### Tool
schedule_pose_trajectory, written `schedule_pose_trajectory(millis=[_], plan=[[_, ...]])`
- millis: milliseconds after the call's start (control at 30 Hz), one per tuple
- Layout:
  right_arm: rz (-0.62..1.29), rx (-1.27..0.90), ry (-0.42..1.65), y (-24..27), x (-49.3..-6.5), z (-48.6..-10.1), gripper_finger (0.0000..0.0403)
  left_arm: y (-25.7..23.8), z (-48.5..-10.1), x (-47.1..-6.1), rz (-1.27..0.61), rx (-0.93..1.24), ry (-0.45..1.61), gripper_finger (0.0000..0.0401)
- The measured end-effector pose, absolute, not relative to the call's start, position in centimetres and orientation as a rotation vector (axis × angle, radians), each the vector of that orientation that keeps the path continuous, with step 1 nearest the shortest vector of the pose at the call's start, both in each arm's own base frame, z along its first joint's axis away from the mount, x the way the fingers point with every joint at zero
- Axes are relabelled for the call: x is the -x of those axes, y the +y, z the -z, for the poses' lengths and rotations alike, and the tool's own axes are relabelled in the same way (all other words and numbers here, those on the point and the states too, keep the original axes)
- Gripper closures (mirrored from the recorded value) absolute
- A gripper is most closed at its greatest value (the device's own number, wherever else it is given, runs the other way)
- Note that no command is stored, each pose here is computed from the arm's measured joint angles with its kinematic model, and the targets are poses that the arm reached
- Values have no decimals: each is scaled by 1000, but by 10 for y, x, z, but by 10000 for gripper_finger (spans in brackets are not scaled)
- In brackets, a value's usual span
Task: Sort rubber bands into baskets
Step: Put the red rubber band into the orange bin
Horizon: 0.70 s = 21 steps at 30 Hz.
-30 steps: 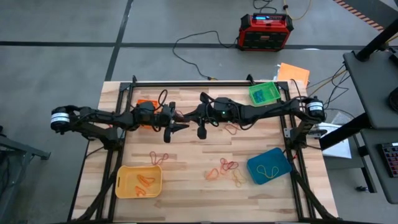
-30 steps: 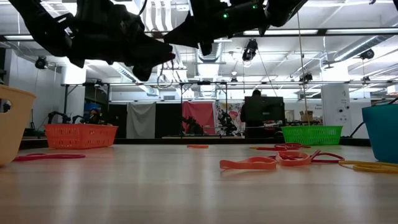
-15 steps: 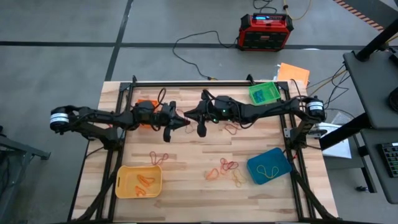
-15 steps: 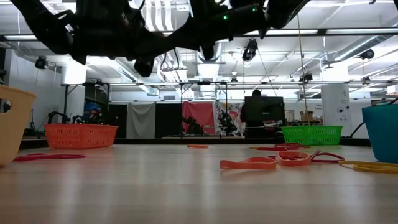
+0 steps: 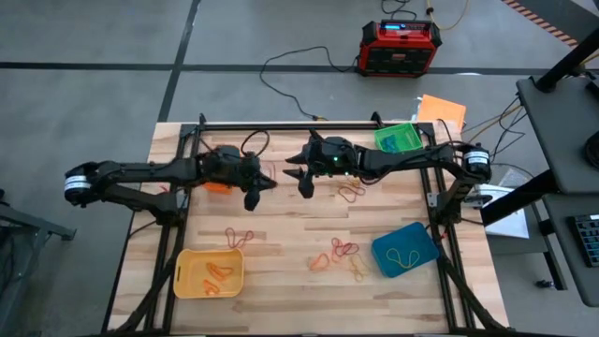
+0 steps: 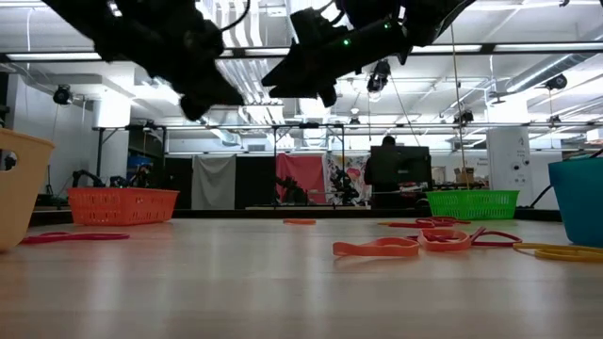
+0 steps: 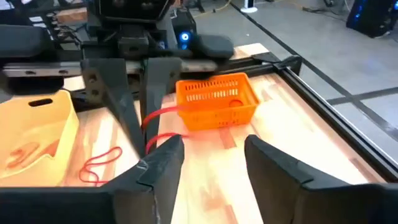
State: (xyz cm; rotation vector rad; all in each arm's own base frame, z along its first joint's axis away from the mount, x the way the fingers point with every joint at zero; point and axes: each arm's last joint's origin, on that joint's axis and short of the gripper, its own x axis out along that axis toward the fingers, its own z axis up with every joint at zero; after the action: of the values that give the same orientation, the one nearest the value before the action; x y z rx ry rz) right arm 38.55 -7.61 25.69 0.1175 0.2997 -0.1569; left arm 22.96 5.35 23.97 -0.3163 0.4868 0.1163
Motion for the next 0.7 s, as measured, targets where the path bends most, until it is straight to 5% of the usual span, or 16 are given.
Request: schedule_pose_trajectory(millis=[400,700], plan=[[202,-116,322,-93,-380,-256,213,63,-281,-182,-731,173,1034,401],[201,-120,353,-92,-379,-252,215,97,-266,-159,-902,307,1213,401]])
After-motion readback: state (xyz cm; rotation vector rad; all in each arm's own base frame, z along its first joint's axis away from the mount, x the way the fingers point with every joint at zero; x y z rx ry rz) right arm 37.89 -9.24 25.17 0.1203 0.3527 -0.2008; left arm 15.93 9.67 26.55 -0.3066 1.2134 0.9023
